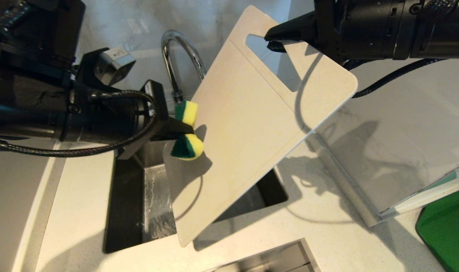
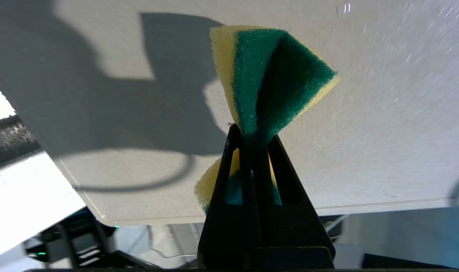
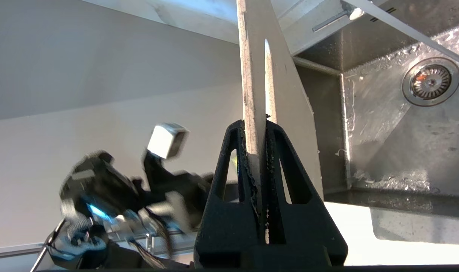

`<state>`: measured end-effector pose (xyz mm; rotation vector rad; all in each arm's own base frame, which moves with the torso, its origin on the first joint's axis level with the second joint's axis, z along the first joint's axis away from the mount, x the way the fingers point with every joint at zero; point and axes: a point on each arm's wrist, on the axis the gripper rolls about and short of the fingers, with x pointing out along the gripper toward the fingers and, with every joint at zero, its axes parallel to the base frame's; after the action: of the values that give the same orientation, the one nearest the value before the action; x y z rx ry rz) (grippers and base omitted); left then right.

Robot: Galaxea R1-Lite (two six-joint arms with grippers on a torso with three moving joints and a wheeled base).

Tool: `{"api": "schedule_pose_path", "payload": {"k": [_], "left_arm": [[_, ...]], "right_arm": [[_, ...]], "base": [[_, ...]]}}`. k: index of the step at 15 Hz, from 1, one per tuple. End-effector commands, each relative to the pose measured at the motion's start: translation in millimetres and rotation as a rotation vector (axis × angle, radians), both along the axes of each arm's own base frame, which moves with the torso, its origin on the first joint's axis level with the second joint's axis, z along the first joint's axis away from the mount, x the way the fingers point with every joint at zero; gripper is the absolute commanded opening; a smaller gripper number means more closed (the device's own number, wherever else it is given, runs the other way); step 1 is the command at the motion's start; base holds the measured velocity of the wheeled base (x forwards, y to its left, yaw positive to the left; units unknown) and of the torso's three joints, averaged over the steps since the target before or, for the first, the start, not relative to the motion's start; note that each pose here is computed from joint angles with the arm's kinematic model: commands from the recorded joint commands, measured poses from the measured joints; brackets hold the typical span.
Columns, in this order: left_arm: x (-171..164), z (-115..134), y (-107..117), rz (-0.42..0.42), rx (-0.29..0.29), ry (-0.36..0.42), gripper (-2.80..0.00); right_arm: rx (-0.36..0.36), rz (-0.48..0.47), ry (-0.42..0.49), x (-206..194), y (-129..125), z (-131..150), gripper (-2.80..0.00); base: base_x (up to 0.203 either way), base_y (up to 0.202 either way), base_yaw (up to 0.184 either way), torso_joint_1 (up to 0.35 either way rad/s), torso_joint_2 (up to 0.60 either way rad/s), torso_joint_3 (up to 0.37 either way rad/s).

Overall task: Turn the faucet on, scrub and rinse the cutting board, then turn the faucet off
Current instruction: Scrub the cutting board underwater

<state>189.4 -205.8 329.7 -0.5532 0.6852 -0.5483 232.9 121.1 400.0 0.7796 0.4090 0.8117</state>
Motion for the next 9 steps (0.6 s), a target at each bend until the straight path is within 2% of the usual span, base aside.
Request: {"api": "schedule_pose_path", "payload": {"k": [1, 9], "left_arm": [[5, -13, -19, -0.023, 0.045, 0.021, -2.8], [5, -36, -16, -0.005, 0.102, 0.077, -2.8]], "right_arm": [[0.004, 0.003, 0.002, 0, 0, 1, -2.8], [0.032, 0.003, -0.009, -4, -2, 9, -2.8]], "base": [[0.0, 0.0, 0.0, 0.0, 0.0, 0.0], [0.0, 0.0, 0.0, 0.0, 0.0, 0.0]]}}
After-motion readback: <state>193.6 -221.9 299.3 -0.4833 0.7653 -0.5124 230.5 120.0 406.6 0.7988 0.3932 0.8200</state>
